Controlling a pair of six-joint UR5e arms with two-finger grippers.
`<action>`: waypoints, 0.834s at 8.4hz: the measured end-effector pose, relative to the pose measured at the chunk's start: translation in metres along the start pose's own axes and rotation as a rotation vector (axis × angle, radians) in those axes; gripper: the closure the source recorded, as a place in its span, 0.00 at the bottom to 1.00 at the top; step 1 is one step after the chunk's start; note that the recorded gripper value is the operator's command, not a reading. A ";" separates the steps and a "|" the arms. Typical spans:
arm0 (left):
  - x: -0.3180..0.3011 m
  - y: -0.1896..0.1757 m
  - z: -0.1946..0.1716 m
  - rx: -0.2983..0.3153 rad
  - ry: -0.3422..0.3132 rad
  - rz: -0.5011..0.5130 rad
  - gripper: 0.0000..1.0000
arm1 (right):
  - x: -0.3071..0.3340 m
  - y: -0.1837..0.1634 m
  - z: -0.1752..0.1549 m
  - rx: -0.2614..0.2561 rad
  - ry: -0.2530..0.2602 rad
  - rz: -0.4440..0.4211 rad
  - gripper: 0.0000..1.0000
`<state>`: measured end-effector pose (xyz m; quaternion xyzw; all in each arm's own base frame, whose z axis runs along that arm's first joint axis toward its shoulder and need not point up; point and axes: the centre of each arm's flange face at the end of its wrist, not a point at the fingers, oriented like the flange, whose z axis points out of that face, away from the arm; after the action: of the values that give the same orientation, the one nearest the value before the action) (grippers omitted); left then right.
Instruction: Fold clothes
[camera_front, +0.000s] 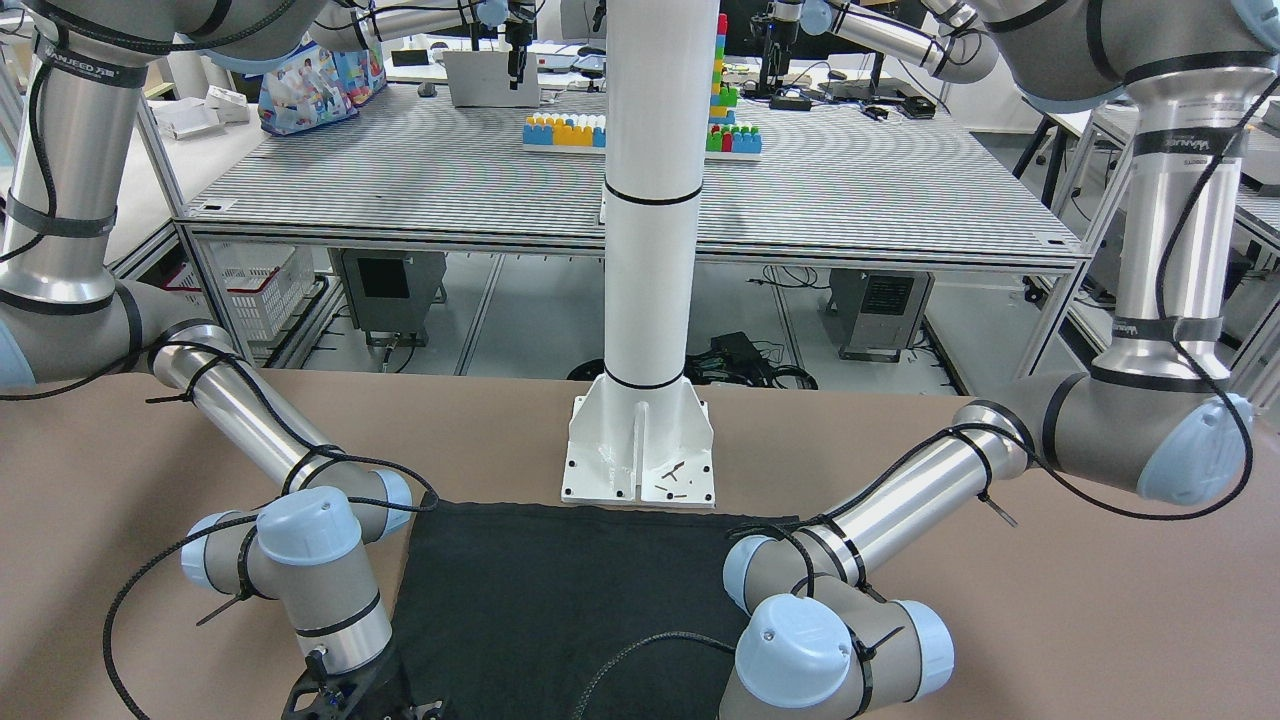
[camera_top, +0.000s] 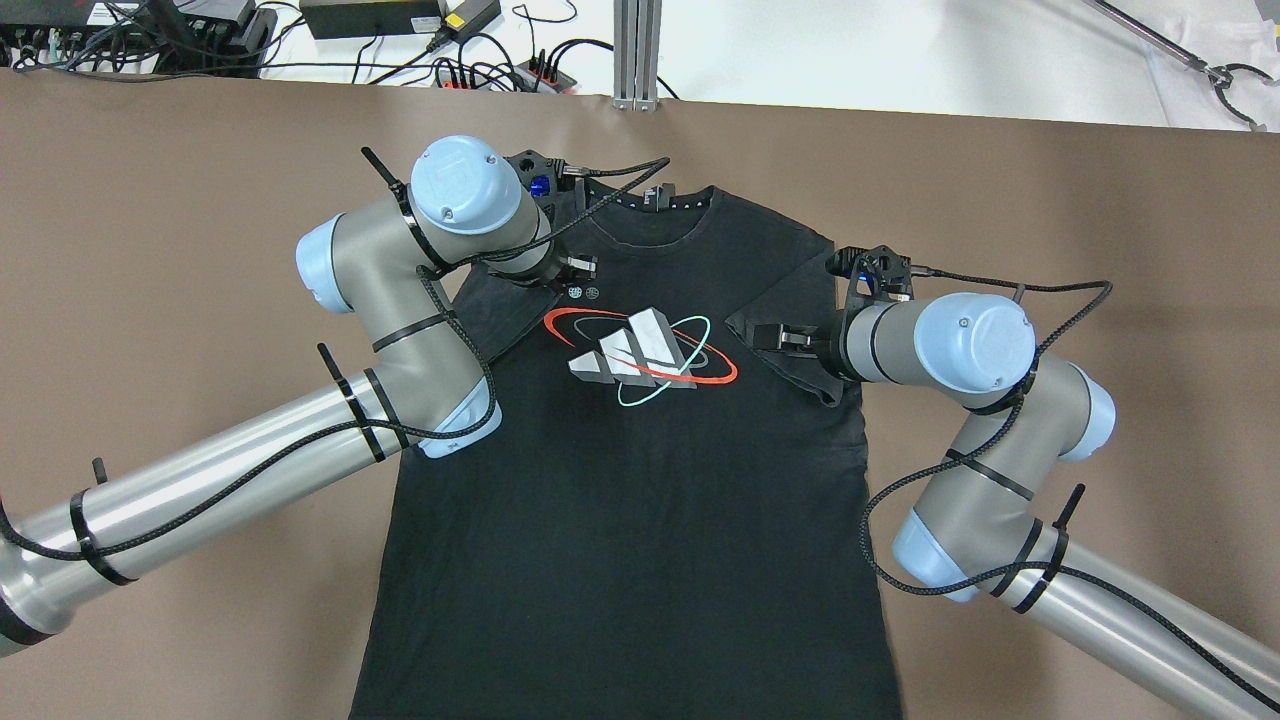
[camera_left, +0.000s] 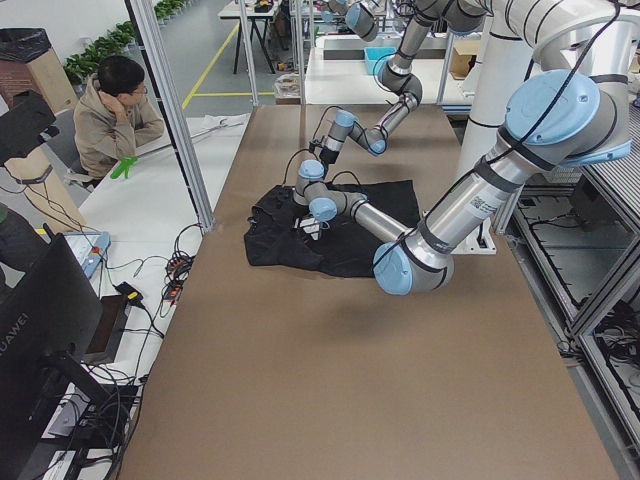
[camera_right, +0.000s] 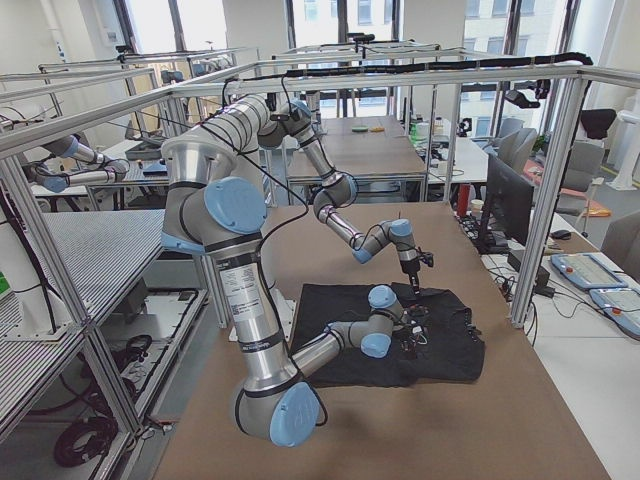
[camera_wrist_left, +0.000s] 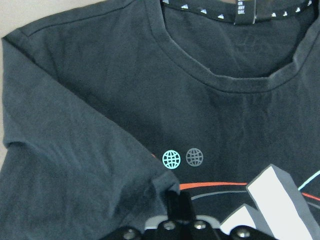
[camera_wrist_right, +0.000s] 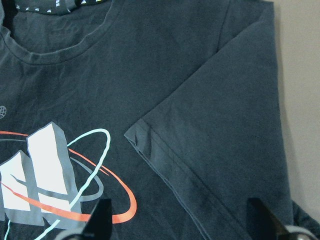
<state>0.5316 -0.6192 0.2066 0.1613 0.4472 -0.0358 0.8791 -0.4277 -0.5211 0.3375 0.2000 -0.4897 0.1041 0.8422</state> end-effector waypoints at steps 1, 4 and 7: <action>-0.002 -0.001 0.003 0.001 -0.008 -0.003 0.82 | 0.000 0.001 0.001 0.001 0.002 -0.001 0.05; -0.008 -0.001 0.013 -0.006 -0.028 -0.012 0.01 | -0.002 0.008 0.004 -0.003 0.002 -0.006 0.05; -0.010 0.001 -0.007 0.022 -0.001 -0.051 0.01 | -0.007 0.010 0.002 0.027 0.005 -0.003 0.05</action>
<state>0.5206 -0.6167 0.2111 0.1594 0.4502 -0.0630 0.8763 -0.4369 -0.5130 0.3344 0.2116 -0.4857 0.1100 0.8409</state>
